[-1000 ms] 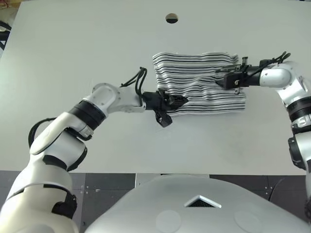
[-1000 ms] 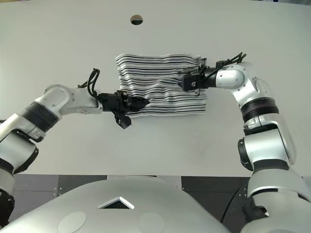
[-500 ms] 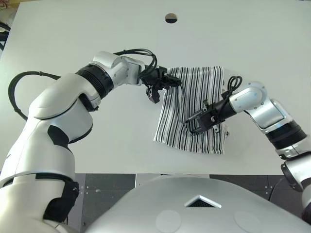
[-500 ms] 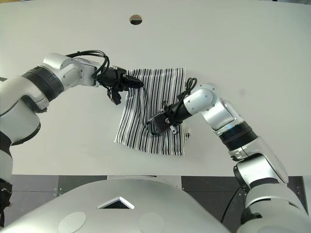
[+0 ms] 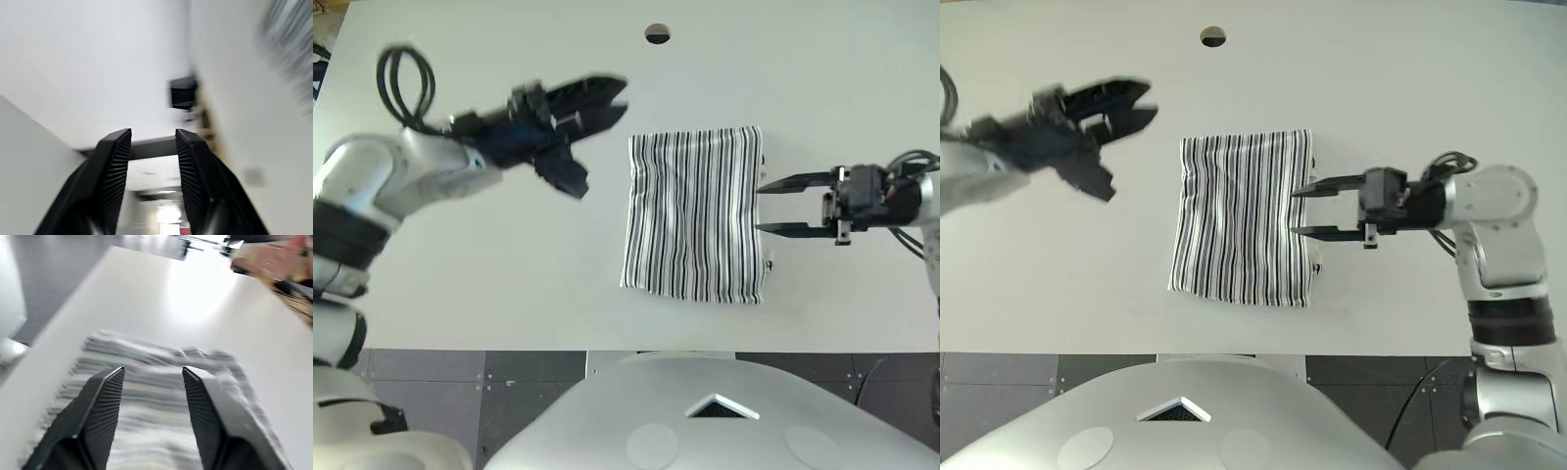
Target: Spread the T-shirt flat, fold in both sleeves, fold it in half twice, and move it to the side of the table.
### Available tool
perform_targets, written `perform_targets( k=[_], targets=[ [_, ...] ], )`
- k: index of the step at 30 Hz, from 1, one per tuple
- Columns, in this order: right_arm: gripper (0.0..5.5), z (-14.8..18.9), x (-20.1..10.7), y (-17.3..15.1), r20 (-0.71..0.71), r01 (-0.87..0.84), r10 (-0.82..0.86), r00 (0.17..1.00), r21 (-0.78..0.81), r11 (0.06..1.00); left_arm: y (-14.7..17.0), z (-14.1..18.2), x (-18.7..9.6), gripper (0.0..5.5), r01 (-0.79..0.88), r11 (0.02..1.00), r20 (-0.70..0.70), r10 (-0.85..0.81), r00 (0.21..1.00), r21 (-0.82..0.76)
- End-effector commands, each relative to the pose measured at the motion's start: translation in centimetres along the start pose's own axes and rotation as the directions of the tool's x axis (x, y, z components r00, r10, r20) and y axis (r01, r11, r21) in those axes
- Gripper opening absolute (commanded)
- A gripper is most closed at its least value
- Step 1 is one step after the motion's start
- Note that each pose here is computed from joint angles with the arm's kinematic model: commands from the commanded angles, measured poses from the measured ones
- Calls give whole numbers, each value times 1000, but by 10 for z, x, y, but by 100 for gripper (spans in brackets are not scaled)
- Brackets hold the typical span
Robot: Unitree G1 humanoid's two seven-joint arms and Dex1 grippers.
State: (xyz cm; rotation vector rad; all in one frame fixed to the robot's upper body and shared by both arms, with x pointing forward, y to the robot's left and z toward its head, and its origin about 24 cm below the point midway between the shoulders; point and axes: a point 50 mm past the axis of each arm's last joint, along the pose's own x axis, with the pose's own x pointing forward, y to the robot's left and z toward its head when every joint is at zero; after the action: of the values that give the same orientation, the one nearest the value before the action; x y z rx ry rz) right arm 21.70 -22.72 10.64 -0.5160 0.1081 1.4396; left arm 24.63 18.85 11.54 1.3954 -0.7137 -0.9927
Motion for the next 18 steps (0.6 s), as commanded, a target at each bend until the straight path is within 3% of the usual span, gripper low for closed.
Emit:
perform_targets(
  k=[1, 5, 9, 14, 18],
  targets=[
    [314, -44, -35, 41, -242, -45, 19, 970, -102, 994, -78, 37, -48, 250, 361, 843, 35, -380, 924, -398],
    [380, -60, -36, 63, -315, -147, 75, 946, -211, 966, -112, 57, -62, 304, 503, 710, 89, -533, 841, -494],
    [384, -74, -22, 76, -358, -272, 144, 923, -340, 900, -132, 62, -60, 318, 600, 678, 99, -624, 775, -425],
    [384, -67, 4, 77, -251, -273, 151, 956, -579, 768, -140, 78, -49, 318, 660, 658, 193, -640, 744, -362],
    [384, -70, 18, 77, -240, -292, 180, 954, -609, 737, -141, 81, -41, 318, 675, 656, 228, -639, 735, -337]
  ],
)
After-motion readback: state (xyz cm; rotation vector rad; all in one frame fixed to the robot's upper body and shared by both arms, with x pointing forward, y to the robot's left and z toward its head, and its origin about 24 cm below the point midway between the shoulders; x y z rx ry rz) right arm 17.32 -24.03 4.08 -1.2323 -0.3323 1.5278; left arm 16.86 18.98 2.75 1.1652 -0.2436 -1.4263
